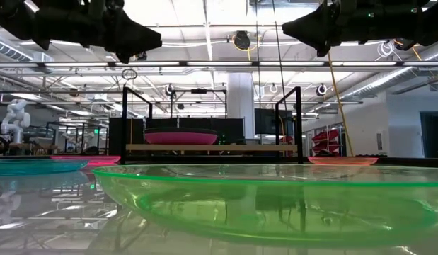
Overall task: Place and stack plates onto a shelf
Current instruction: Stack the blue plate on top of the black plate on the shelf
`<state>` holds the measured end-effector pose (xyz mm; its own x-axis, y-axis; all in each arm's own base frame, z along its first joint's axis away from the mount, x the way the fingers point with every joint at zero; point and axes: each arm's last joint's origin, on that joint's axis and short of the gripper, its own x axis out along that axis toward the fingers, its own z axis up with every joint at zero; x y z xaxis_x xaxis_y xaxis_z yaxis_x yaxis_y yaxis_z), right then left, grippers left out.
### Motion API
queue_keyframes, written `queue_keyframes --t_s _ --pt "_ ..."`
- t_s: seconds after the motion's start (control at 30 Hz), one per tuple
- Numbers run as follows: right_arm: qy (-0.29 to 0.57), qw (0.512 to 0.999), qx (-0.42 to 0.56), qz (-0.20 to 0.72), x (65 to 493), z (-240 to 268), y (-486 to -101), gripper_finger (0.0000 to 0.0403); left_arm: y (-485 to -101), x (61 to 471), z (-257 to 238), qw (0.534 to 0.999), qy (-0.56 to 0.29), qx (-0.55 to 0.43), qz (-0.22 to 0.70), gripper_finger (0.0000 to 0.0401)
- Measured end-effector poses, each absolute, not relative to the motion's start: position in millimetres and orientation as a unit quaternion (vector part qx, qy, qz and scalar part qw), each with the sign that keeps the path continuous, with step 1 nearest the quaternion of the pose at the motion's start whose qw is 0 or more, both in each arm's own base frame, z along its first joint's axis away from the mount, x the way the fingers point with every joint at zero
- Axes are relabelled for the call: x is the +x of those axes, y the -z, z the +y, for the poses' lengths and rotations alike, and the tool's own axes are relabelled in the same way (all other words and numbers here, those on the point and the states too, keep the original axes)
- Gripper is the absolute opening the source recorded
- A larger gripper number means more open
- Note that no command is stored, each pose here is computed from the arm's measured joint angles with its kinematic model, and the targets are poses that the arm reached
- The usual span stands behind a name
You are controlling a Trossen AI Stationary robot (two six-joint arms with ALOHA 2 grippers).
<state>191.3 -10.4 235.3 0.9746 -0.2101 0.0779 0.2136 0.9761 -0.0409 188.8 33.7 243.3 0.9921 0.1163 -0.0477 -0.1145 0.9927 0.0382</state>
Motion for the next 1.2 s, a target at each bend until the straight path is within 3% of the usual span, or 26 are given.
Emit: queue_keyframes --t_s 0.37,0.6,0.73,0.97,1.2 --pt "0.107 0.992 -0.038 -0.053 196.7 -10.5 -258.9 0.0061 -243.7 188.8 33.7 0.998 -0.058 0.021 0.023 0.0138" --pt "0.097 0.987 -0.042 0.117 208.2 -10.5 -301.1 0.0061 -243.7 188.8 33.7 0.998 -0.058 0.015 0.023 0.0138" --pt "0.028 0.972 0.008 0.234 204.1 -5.9 -308.1 0.0061 -243.3 188.8 33.7 0.998 -0.058 0.007 0.024 0.0138" --pt "-0.150 0.926 0.101 0.332 194.3 7.8 -279.4 0.0061 -243.1 188.8 33.7 0.998 -0.059 -0.009 0.025 0.0138" --pt "-0.166 0.882 0.149 0.415 183.7 20.3 -229.3 0.0061 -242.8 188.8 33.7 0.998 -0.059 -0.014 0.026 0.0138"
